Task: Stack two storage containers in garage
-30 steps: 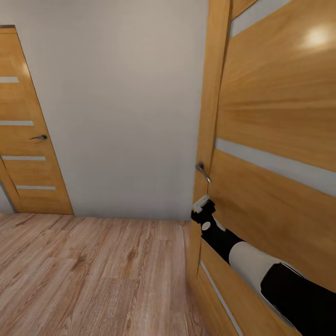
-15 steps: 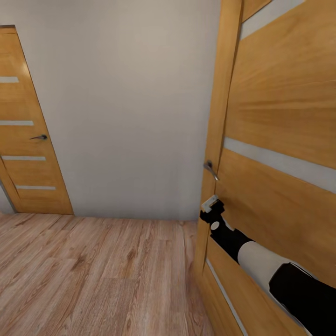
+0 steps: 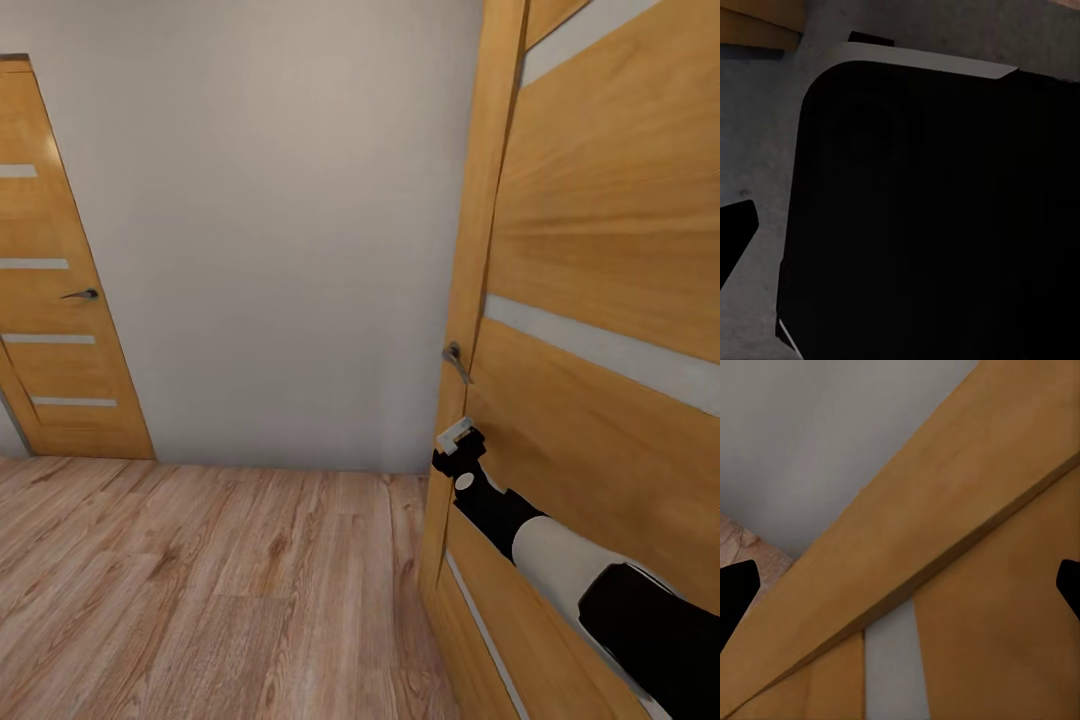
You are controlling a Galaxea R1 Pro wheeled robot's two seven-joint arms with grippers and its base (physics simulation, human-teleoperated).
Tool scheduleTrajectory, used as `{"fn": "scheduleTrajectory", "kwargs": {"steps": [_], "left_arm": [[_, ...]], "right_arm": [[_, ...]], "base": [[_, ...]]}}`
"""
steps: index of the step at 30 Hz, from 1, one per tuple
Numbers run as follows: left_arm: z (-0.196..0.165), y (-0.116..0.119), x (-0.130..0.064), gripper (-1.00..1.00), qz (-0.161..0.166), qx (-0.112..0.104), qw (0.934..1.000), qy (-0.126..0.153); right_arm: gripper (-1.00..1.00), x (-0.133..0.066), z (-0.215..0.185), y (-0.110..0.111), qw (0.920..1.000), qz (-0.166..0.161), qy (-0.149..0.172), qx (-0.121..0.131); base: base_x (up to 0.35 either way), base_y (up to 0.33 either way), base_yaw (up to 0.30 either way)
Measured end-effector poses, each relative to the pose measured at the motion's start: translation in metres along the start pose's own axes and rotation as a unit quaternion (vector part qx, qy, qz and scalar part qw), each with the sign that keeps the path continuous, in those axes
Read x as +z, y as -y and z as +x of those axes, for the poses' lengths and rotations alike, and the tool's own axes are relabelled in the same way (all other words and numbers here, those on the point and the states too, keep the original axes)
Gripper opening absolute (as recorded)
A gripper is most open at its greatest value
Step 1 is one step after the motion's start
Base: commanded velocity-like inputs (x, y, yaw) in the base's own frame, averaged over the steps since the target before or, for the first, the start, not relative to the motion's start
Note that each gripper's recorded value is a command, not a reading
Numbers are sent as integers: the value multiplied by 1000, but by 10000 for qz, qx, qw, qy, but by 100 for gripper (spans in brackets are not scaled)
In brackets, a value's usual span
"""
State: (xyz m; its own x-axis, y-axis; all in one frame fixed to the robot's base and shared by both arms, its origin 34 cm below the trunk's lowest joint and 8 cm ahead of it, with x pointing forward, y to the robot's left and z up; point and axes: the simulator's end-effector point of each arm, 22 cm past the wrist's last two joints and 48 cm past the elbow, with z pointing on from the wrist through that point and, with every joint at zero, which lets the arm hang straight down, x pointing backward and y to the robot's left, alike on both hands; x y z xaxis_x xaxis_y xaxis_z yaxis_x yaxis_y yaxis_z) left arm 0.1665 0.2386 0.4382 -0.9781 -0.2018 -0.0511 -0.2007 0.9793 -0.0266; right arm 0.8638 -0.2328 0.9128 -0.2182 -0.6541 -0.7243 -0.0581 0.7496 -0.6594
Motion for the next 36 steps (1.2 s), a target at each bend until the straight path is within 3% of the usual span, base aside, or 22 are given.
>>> {"fn": "scheduleTrajectory", "kwargs": {"steps": [10,26,36], "left_arm": [[0,0,0,100,-1,0,10000,-2],[1,0,0,100,-3,0,10000,-6],[0,0,0,100,-3,0,10000,-2]], "right_arm": [[100,0,3,3,10000,16,-23,-19],[100,5,35,41,9994,256,-193,-118],[100,6,47,57,9989,366,-290,-40]], "base": [[0,-1,0],[0,0,0],[0,0,0]]}}
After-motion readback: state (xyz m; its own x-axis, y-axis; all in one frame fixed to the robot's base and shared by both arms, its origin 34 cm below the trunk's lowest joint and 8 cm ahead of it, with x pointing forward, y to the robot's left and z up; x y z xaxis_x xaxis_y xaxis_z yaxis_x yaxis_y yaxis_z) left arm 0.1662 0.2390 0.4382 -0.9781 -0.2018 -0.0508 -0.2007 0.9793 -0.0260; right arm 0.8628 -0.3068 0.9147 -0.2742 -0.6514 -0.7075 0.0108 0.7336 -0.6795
